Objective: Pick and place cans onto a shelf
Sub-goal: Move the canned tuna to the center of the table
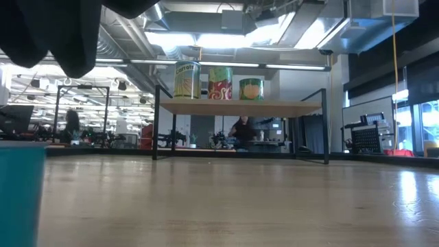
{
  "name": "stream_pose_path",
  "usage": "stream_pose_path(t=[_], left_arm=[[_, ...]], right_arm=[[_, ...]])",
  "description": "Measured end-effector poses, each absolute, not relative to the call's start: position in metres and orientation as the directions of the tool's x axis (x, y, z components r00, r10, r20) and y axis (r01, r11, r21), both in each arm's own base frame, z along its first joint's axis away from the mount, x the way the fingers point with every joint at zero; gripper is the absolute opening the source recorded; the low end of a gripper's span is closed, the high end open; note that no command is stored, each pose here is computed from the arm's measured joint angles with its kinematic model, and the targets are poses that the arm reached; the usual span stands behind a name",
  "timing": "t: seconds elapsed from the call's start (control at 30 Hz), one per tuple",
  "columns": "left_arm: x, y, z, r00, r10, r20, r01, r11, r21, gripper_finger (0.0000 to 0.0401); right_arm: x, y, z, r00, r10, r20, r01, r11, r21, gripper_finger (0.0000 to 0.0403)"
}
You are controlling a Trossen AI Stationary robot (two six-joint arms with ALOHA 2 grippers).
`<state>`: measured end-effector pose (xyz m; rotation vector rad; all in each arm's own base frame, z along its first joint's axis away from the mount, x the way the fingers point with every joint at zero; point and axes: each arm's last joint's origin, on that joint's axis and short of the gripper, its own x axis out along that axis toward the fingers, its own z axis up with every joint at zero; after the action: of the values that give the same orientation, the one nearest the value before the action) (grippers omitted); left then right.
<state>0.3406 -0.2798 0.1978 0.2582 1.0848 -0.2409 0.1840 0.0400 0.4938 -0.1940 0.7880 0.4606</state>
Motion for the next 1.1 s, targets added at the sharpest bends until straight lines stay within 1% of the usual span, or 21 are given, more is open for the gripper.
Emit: stream_pose_path(t=[0.13, 0.2, 0.27, 0.37, 0.67, 0.87, 1.0, 1.1], left_arm=[[0.341, -0.284, 0.188, 0.398, -0.110, -0.911, 0.350, 0.936, 0.040, 0.0059], [0.344, -0.287, 0.181, 0.398, -0.124, -0.909, 0.354, 0.935, 0.028, 0.0059], [0.342, -0.286, 0.178, 0.397, -0.087, -0.914, 0.348, 0.936, 0.062, 0.0059], [0.345, -0.285, 0.181, 0.430, -0.077, -0.899, 0.332, 0.940, 0.078, 0.0059], [0.344, -0.285, 0.181, 0.422, -0.068, -0.904, 0.333, 0.939, 0.084, 0.0059], [0.343, -0.280, 0.179, 0.421, -0.002, -0.907, 0.313, 0.939, 0.143, 0.0059], [0.343, -0.279, 0.179, 0.381, -0.045, -0.923, 0.332, 0.939, 0.091, 0.0059], [0.343, -0.279, 0.177, 0.381, -0.039, -0.924, 0.331, 0.939, 0.096, 0.0059]], right_arm=[[0.184, 0.040, 0.494, 0.613, 0.326, -0.720, -0.468, 0.884, 0.002, 0.0006], [0.184, 0.040, 0.494, 0.612, 0.326, -0.721, -0.468, 0.884, 0.002, 0.0006], [0.184, 0.040, 0.494, 0.610, 0.326, -0.722, -0.468, 0.884, 0.003, 0.0006], [0.184, 0.040, 0.493, 0.610, 0.325, -0.723, -0.468, 0.884, 0.003, 0.0006], [0.184, 0.040, 0.493, 0.609, 0.325, -0.723, -0.466, 0.885, 0.005, 0.0006], [0.184, 0.040, 0.493, 0.609, 0.325, -0.723, -0.466, 0.885, 0.005, 0.0006], [0.184, 0.040, 0.493, 0.609, 0.325, -0.723, -0.466, 0.885, 0.005, 0.0006], [0.184, 0.040, 0.493, 0.609, 0.325, -0.723, -0.466, 0.885, 0.005, 0.0006]])
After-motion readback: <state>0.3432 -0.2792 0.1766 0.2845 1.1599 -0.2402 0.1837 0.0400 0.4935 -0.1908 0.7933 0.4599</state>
